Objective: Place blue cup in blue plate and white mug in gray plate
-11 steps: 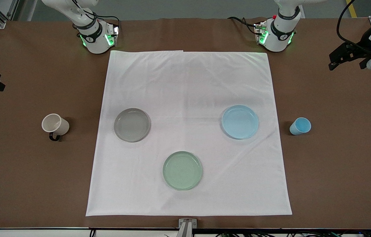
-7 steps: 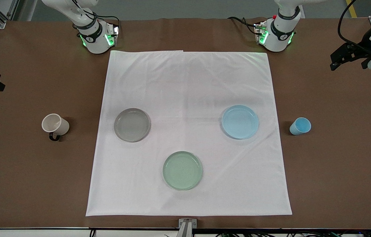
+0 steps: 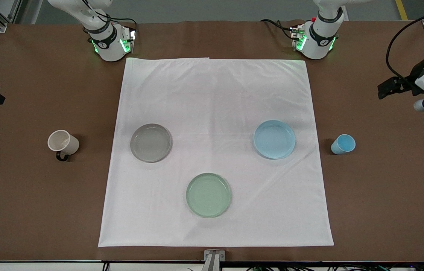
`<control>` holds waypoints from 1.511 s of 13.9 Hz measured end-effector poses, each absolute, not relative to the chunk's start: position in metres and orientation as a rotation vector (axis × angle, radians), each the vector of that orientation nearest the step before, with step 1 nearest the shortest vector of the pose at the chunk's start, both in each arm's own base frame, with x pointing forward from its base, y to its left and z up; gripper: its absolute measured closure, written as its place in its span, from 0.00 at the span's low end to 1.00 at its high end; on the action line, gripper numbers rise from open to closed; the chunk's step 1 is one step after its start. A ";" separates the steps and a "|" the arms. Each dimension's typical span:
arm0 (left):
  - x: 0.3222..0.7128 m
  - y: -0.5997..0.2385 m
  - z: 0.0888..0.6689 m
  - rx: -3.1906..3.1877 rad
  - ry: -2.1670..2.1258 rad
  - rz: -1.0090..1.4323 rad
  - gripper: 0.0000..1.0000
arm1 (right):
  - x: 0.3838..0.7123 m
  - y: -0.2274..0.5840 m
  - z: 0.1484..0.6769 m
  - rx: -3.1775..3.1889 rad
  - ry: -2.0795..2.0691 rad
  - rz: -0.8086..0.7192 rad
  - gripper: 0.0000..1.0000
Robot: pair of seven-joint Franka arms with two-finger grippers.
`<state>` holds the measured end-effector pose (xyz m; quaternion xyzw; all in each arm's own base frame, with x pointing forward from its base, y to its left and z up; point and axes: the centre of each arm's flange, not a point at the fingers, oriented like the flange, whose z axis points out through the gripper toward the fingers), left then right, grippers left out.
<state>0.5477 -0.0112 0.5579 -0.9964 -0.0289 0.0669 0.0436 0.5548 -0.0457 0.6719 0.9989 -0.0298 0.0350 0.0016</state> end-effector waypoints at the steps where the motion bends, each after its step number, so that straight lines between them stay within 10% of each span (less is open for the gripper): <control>1: 0.553 -0.007 0.535 -3.047 -0.094 0.214 0.00 | 0.557 -0.047 0.668 3.134 -0.097 0.097 0.00; 10: 0.549 0.038 0.314 -3.091 -0.174 0.031 0.03 | 0.643 -0.096 0.452 3.100 -0.005 -0.070 0.00; 17: 0.548 0.050 0.241 -3.103 -0.205 0.148 0.39 | 0.645 -0.118 0.272 3.090 0.047 -0.068 0.00; 21: 0.554 0.042 0.242 -3.109 -0.183 0.137 0.84 | 0.635 -0.120 0.252 3.094 0.051 -0.110 0.00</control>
